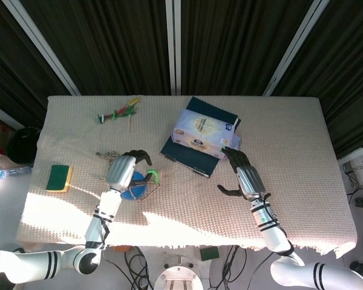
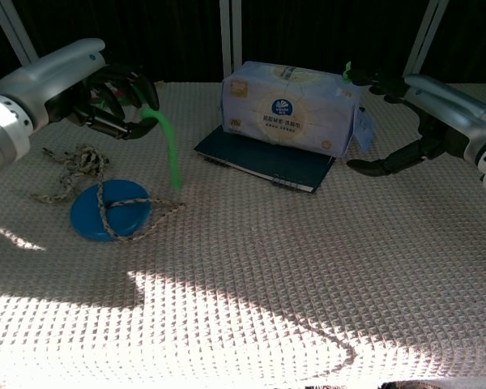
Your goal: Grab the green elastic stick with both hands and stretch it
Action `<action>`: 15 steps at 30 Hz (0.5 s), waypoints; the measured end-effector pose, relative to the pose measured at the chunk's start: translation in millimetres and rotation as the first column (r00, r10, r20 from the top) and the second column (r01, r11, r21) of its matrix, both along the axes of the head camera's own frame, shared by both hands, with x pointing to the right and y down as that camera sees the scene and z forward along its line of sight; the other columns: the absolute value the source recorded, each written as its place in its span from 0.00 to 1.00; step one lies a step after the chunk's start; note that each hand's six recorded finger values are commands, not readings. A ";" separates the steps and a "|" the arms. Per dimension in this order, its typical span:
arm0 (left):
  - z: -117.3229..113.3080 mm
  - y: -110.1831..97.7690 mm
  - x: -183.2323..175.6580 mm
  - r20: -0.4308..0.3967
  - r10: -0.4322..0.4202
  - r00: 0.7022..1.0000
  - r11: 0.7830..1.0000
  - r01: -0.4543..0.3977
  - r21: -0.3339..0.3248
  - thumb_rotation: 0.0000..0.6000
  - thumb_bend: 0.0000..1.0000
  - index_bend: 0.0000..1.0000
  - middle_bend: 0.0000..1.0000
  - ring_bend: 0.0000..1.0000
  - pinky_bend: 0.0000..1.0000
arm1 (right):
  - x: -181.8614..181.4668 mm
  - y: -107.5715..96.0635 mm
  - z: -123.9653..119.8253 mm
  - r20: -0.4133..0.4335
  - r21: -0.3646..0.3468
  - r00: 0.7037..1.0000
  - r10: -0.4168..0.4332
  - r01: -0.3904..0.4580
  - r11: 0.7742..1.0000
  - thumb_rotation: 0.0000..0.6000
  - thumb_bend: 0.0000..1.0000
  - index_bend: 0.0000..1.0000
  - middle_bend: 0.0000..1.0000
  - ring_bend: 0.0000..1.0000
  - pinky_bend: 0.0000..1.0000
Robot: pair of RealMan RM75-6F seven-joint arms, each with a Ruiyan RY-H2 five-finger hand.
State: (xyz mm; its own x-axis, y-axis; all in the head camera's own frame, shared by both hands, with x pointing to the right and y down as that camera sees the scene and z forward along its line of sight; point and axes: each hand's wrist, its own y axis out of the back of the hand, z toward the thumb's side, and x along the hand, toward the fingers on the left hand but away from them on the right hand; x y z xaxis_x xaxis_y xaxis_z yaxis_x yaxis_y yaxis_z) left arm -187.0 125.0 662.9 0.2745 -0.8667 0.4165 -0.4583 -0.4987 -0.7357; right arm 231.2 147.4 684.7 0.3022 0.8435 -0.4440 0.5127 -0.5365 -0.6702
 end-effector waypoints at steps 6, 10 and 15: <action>0.3 -0.7 -4.7 0.004 -0.008 1.000 1.000 0.008 -0.001 0.92 0.31 0.49 0.36 0.33 0.39 | 11.0 2.6 3.0 0.003 -0.006 1.000 0.031 -0.031 1.000 1.00 0.20 0.00 0.00 0.00 0.00; 1.4 -1.3 -4.5 0.003 -0.006 1.000 1.000 0.006 -0.005 0.92 0.31 0.49 0.36 0.33 0.39 | 12.2 2.4 2.0 0.005 -0.001 0.999 0.033 -0.033 0.999 1.00 0.20 0.00 0.00 0.00 0.00; -0.3 -2.5 -3.2 -0.002 -0.010 1.000 1.000 0.010 0.003 0.92 0.31 0.49 0.36 0.33 0.39 | 10.6 -0.3 -1.0 0.009 0.010 1.000 0.026 -0.026 1.000 1.00 0.20 0.00 0.00 0.00 0.00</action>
State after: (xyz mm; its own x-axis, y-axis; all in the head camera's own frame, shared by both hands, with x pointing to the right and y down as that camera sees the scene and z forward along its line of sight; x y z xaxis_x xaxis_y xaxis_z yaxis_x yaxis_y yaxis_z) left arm -190.2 122.5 662.6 0.2668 -0.8704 0.4138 -0.4645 -0.4923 -0.7361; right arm 241.9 147.1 683.7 0.2837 0.8557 -0.4327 0.5327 -0.5159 -0.6709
